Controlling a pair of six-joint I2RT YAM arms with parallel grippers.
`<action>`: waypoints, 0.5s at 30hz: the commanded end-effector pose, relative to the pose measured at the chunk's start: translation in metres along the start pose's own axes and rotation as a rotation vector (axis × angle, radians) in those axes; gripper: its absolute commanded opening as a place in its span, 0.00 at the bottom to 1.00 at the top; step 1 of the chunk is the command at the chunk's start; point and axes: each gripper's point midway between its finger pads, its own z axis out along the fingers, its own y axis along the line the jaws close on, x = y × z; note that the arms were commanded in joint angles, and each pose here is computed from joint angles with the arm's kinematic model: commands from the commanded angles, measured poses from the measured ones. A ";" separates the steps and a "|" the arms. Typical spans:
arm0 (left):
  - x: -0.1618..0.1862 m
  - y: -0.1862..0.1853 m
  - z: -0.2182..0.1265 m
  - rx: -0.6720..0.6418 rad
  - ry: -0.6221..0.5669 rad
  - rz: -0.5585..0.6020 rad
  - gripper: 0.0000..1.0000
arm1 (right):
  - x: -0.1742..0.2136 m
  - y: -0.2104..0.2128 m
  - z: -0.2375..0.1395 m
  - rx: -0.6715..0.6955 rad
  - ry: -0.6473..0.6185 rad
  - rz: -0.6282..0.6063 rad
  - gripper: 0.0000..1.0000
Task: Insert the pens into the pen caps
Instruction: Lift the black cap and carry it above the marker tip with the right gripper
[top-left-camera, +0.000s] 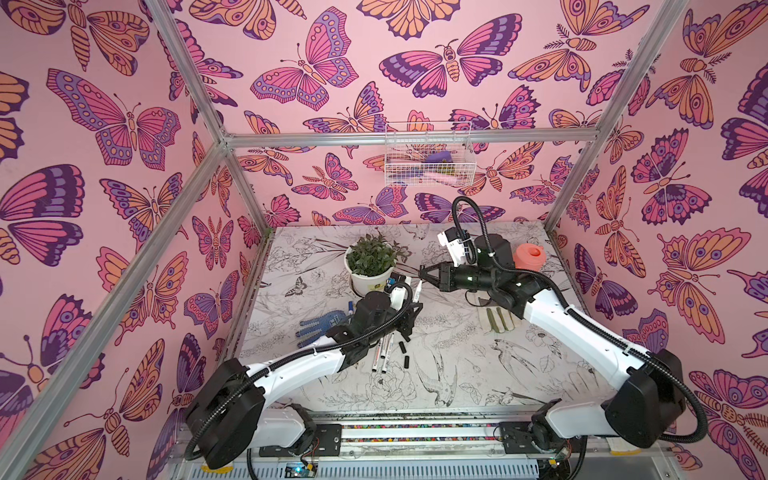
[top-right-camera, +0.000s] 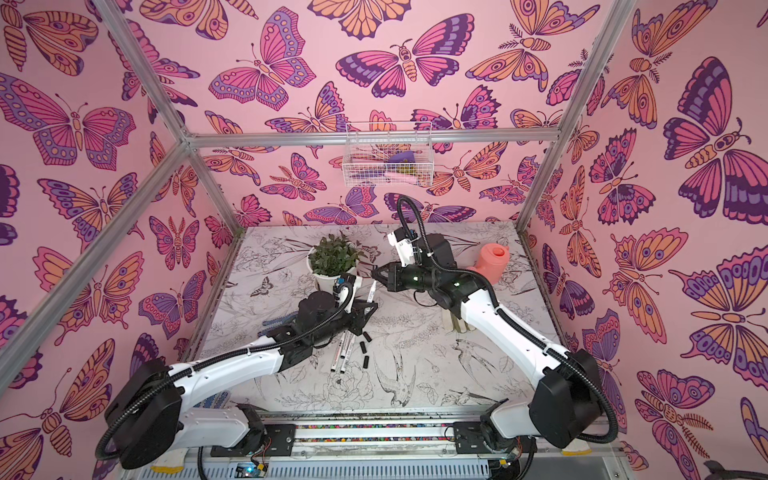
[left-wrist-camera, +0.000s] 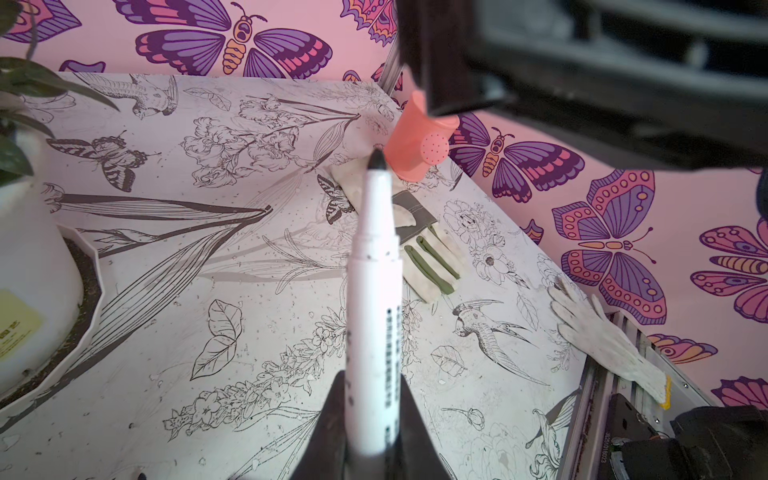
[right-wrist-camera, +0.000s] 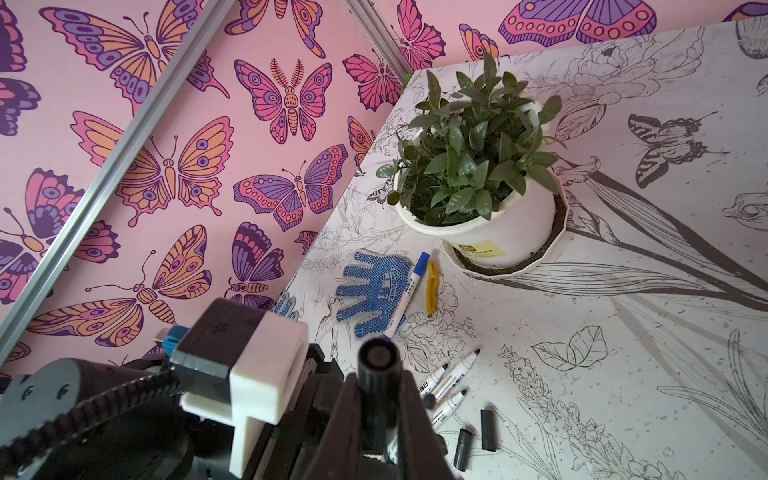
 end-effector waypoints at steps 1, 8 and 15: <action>-0.016 -0.009 -0.002 0.026 -0.050 0.023 0.00 | 0.000 -0.006 0.004 0.022 -0.008 -0.020 0.03; -0.017 -0.009 -0.003 0.025 -0.054 0.026 0.00 | -0.005 -0.012 0.007 0.056 -0.018 -0.045 0.03; -0.016 -0.009 -0.003 0.021 -0.054 0.022 0.00 | 0.001 -0.016 0.010 0.055 0.003 -0.039 0.03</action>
